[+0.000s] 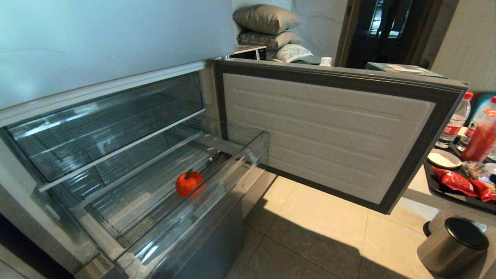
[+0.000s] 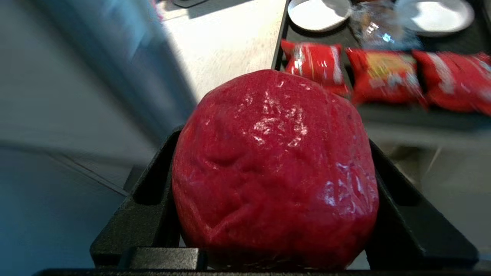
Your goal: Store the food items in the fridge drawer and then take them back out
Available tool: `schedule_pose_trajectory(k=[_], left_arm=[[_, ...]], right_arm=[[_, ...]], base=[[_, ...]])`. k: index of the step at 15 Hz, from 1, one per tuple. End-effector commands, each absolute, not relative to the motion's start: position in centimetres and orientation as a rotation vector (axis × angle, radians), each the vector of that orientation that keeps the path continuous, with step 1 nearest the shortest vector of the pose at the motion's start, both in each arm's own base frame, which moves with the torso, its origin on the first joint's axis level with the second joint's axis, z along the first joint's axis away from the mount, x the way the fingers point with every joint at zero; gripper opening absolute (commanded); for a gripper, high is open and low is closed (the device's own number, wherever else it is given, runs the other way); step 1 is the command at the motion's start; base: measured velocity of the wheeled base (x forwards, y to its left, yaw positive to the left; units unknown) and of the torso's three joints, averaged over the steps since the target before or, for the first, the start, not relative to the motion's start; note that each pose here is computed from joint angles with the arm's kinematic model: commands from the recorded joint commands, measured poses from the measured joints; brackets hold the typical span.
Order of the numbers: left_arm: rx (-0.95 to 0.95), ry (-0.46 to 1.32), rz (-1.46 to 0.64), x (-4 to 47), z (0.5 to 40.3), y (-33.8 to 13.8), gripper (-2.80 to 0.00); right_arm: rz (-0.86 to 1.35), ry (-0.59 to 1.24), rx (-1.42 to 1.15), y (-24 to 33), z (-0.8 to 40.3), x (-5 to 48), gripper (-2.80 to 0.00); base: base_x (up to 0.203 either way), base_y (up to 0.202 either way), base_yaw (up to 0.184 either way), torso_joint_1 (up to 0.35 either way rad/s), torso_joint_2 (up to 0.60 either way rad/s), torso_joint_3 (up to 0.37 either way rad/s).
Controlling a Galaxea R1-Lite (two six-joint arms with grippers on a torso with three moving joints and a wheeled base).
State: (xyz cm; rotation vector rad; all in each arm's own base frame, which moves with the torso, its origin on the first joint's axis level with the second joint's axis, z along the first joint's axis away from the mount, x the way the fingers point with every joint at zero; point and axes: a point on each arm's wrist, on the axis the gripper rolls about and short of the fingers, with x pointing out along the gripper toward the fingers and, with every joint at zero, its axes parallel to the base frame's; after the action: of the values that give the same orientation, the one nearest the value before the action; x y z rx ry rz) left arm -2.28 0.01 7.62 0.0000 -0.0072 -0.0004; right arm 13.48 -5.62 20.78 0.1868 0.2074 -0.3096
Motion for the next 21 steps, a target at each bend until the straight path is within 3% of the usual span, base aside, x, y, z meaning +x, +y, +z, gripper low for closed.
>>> schedule_pose_trajectory(k=[1,8,10,16,21], left_arm=[[0.000,-0.006,0.000,-2.3,7.6,0.0,-2.80],[0.000,-0.005,0.000,-2.3,7.6,0.0,-2.80],[0.000,-0.005,0.000,-2.3,7.6,0.0,-2.80],[0.000,-0.005,0.000,-2.3,7.6,0.0,-2.80],[0.000,-0.005,0.000,-2.3,7.6,0.0,-2.80]], right_arm=[[-0.282,0.066,0.149,-2.8,19.5,7.2,-2.80],[-0.191,-0.035,0.116,0.2,11.6,0.7,-2.80],[-0.194,0.064,0.143,0.4,9.9,0.4,-2.80],[-0.244,0.254,0.074,-0.1,8.1,-0.1,-2.80],[-0.185,0.284,-0.010,0.0,7.9,-0.1,-2.80]], base=[[0.000,0.000,0.000,0.000,0.00,0.000],[0.000,0.000,0.000,0.000,0.00,0.000],[0.000,0.000,0.000,0.000,0.00,0.000],[0.000,0.000,0.000,0.000,0.00,0.000],[0.000,0.000,0.000,0.000,0.00,0.000]])
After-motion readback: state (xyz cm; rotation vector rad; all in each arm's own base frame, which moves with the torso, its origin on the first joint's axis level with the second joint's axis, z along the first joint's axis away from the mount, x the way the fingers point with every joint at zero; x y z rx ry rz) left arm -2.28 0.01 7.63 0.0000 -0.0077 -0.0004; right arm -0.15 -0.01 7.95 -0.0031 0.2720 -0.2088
